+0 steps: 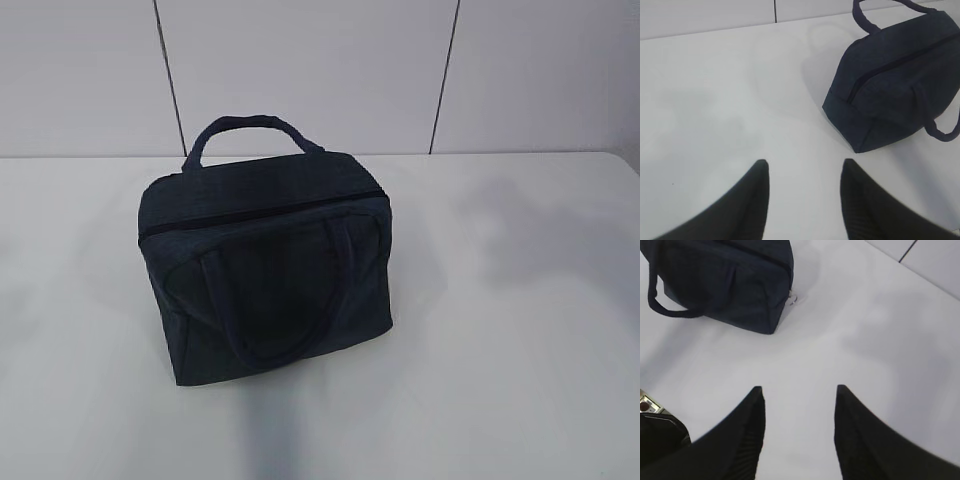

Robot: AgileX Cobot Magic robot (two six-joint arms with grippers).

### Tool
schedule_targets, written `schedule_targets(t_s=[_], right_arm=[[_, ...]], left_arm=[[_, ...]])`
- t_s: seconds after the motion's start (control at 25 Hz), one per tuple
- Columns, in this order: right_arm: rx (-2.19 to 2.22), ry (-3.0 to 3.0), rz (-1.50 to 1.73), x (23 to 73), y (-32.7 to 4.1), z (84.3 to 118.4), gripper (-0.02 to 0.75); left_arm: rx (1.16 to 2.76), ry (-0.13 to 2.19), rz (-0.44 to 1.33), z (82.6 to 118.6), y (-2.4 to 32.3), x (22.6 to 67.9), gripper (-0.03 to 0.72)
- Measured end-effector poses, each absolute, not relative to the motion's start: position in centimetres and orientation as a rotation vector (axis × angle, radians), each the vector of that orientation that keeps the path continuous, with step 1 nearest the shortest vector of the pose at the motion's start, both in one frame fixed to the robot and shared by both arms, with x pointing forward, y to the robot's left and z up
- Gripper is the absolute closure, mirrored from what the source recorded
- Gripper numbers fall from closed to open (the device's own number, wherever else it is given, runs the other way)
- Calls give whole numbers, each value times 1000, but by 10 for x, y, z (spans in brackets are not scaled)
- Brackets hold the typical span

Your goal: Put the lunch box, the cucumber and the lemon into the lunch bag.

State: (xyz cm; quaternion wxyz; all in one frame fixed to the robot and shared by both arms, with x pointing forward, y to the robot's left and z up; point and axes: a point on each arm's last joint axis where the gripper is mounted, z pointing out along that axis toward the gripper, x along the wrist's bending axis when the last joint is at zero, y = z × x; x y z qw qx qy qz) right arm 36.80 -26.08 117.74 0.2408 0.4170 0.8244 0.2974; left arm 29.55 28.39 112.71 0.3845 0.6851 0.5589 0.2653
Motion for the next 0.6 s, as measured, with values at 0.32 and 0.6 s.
schedule_targets(t_s=[0.32,0.6], right_arm=[[1309,2119,887,315,-272,1135,405],[1444,1926,816,271,-293,1104,404]], left_arm=[[1659,1470,621,1092,288,271,349],[1622,1471,628,1074,291,259,349]])
